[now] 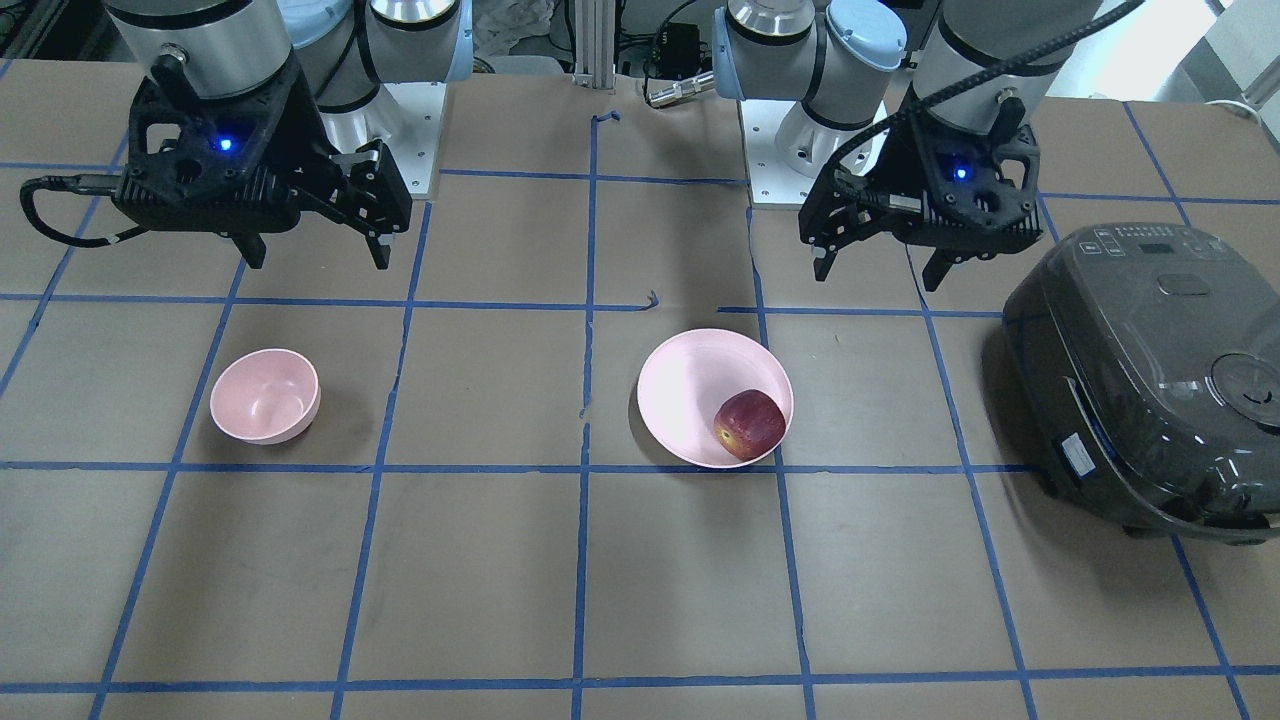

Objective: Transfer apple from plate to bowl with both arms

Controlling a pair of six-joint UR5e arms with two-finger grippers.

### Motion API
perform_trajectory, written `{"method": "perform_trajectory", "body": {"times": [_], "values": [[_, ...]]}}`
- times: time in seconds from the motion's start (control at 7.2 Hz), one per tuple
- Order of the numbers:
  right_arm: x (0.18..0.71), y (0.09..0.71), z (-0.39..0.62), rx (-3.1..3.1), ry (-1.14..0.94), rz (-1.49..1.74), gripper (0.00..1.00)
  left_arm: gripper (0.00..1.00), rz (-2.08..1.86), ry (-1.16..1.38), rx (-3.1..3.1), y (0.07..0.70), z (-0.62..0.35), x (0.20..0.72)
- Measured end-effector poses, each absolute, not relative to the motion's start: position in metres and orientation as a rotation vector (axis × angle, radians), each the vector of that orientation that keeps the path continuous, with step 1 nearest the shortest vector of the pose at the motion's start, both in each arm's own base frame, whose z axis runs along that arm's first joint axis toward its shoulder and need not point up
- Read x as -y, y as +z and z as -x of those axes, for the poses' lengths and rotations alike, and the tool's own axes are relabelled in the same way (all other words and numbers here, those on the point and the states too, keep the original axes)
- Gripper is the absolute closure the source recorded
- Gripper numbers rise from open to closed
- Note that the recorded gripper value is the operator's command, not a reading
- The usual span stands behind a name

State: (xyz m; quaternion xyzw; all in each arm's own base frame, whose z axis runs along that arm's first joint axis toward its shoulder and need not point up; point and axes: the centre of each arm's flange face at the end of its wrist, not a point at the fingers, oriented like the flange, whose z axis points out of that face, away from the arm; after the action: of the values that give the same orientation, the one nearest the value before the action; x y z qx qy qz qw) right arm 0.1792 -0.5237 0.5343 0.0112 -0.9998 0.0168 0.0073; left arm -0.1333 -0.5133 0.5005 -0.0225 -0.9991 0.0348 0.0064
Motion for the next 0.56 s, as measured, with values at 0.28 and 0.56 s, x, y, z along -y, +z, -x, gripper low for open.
{"method": "perform_trajectory", "body": {"times": [0.28,0.56], "values": [[0.524,0.534,-0.179,3.126,0.052,-0.035,0.00,0.00,-0.079,0.101,3.121,0.468,0.136,0.534],[0.524,0.534,-0.179,3.126,0.050,-0.034,0.00,0.00,-0.285,0.092,3.105,0.417,0.146,0.548]]}}
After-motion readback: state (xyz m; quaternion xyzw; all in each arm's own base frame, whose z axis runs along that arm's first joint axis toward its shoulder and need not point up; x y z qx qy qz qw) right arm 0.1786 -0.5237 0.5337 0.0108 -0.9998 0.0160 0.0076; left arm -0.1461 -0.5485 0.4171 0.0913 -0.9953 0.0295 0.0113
